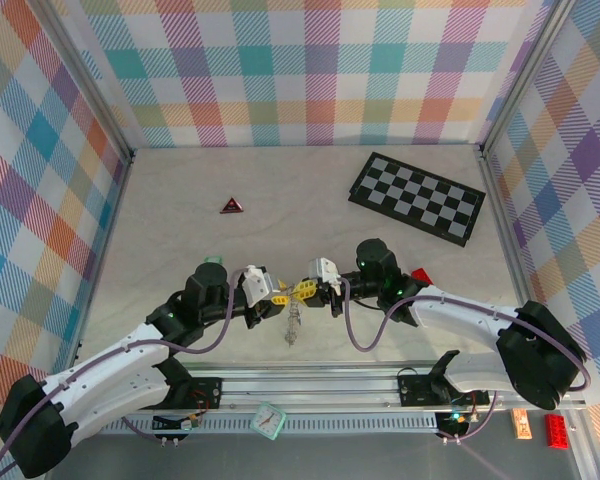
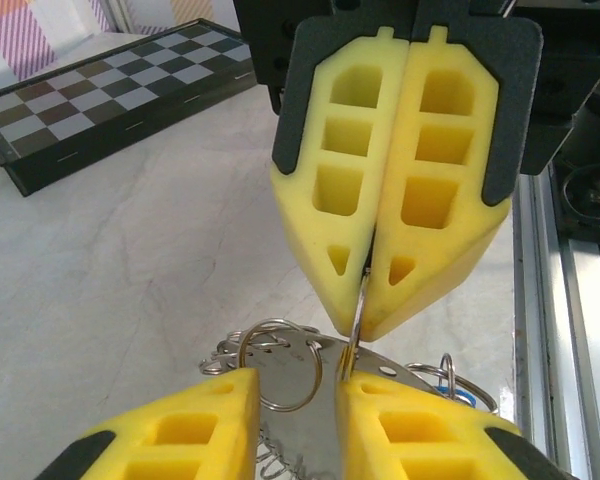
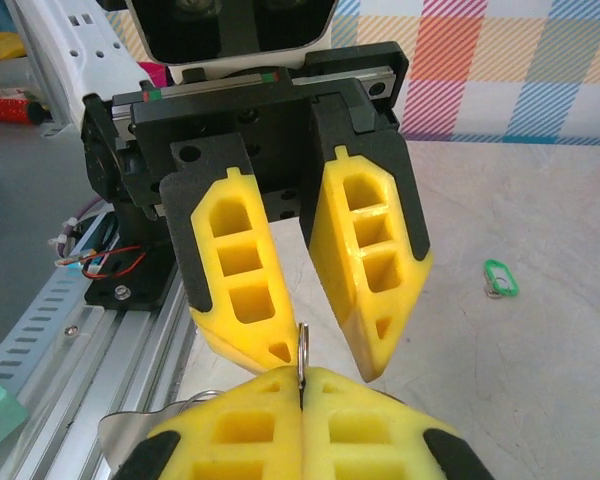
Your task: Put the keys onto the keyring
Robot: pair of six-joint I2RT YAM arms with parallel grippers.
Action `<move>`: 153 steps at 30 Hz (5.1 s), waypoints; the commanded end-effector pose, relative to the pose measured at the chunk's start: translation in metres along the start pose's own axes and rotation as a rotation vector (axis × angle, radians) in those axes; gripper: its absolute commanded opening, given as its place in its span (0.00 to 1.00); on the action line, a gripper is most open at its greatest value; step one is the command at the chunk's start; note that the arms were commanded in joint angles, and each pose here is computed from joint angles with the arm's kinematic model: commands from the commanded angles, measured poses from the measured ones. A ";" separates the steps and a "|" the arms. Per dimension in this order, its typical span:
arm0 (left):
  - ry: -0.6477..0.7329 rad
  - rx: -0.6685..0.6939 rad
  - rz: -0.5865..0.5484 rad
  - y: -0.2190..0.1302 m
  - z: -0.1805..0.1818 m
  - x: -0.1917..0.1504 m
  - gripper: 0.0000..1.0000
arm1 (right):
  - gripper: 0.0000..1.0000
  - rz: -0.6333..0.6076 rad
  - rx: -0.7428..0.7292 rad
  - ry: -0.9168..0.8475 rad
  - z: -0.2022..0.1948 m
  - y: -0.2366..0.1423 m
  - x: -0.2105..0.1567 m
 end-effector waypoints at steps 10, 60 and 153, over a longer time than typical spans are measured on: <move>0.051 -0.054 -0.112 -0.006 -0.007 0.018 0.21 | 0.00 -0.013 -0.004 -0.052 -0.005 0.002 0.012; 0.314 -0.053 -0.087 0.000 -0.018 0.008 0.00 | 0.25 0.173 -0.071 -0.127 -0.002 -0.007 0.008; 0.111 -0.089 -0.208 0.003 -0.019 -0.001 0.00 | 0.00 0.207 0.055 -0.173 0.001 0.002 0.017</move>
Point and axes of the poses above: each hand's point on the last joint's axis, 136 mm out from that joint toward the fingers, its own y axis out along the fingers, its own z axis along the line the jaws close on, x = y × z, the point moved 7 cm from there along -y, back along the fingers, and after that the axes turned 12 degrees about -y, right-handed, at the moved point
